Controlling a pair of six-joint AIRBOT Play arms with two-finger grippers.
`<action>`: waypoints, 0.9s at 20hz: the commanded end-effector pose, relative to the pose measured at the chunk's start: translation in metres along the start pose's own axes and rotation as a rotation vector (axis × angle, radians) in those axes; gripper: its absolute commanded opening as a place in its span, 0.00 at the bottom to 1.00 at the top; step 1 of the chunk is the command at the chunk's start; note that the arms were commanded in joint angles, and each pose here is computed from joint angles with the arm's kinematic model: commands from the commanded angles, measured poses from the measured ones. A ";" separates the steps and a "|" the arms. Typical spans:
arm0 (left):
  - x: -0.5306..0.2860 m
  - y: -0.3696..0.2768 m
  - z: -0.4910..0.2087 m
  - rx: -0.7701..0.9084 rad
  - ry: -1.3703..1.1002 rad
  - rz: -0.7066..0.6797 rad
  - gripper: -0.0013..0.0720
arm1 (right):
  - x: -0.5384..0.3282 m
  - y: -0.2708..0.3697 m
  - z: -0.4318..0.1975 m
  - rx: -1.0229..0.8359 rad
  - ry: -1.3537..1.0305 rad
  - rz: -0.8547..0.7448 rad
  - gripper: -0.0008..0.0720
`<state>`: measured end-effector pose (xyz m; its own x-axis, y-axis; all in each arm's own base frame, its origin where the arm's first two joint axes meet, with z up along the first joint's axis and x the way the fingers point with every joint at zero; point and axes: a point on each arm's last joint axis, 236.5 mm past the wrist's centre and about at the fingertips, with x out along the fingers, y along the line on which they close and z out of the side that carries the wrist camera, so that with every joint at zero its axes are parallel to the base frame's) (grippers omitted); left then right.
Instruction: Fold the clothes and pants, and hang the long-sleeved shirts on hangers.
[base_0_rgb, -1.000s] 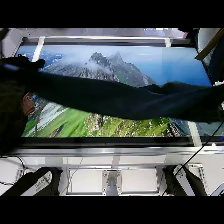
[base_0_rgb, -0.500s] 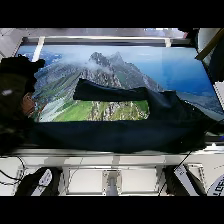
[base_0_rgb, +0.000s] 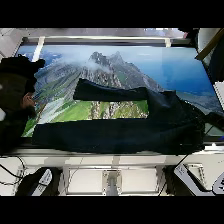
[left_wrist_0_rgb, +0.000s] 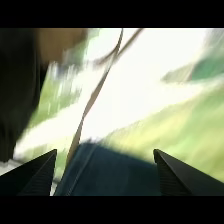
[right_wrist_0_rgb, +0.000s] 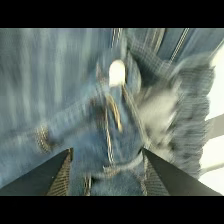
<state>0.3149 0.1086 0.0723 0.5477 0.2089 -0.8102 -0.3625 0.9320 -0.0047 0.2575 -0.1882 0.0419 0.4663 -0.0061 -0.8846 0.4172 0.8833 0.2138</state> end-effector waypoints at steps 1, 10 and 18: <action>-0.058 -0.050 0.115 -0.025 -0.318 -0.197 0.89 | -0.059 0.027 0.082 0.023 -0.253 0.041 0.67; 0.131 -0.237 -0.006 0.058 0.500 -0.627 0.92 | -0.017 0.112 0.085 -0.120 -0.154 0.220 0.68; 0.180 -0.248 -0.034 0.007 0.555 -0.618 0.92 | -0.017 0.111 0.086 -0.120 -0.160 0.215 0.68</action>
<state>0.4694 -0.0898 -0.0783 0.1800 -0.5105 -0.8408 -0.1007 0.8408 -0.5320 0.3622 -0.1320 0.1162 0.6545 0.1184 -0.7468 0.2076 0.9216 0.3281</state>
